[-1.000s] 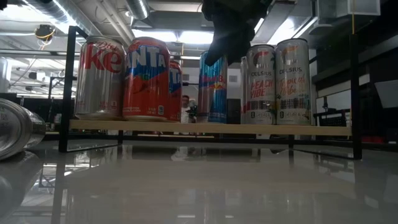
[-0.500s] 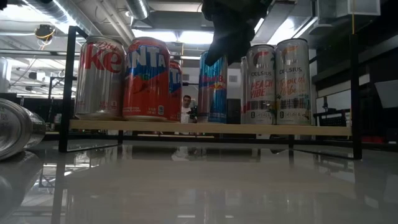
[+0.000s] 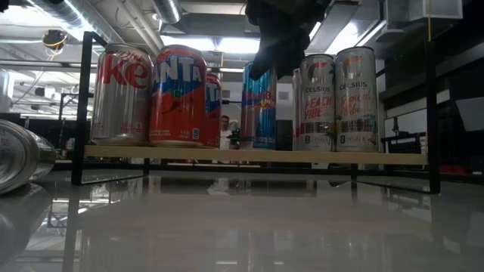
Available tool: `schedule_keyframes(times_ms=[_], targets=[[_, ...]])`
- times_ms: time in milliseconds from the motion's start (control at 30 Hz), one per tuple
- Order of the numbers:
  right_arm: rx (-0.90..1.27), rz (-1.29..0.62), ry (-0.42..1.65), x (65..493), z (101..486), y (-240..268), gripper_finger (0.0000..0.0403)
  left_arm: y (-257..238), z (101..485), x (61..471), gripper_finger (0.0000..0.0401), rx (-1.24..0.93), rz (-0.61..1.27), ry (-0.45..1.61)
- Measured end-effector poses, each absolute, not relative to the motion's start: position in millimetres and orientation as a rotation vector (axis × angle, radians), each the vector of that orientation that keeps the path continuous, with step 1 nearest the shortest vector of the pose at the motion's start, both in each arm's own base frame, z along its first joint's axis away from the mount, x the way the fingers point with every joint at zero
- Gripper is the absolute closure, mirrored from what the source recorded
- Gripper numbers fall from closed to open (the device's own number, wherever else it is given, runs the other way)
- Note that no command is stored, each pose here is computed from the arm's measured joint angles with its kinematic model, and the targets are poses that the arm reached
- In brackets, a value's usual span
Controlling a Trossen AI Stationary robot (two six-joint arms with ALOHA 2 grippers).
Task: Place canned beverage on shelf
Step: Put the left blue soda can on the shelf and align with the other soda cans
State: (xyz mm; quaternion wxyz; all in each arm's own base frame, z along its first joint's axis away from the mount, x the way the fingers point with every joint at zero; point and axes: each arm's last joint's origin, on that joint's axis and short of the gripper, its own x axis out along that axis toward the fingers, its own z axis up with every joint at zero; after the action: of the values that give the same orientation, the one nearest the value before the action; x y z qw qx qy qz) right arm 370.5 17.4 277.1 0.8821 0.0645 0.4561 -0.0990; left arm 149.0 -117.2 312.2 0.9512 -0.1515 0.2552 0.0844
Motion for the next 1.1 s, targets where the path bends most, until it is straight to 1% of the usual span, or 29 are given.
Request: schedule_keyframes(times_ms=[200, 1100], targets=[[0.108, -0.252, 0.946, 370.0, 277.0, 15.9, 0.0150, -117.2, 312.3, 149.0, 0.0096, -0.308, 0.171, 0.519], [0.112, -0.243, 0.946, 370.2, 277.1, 16.2, 0.0150, -117.2, 312.3, 149.0, 0.0096, -0.308, 0.171, 0.519]])
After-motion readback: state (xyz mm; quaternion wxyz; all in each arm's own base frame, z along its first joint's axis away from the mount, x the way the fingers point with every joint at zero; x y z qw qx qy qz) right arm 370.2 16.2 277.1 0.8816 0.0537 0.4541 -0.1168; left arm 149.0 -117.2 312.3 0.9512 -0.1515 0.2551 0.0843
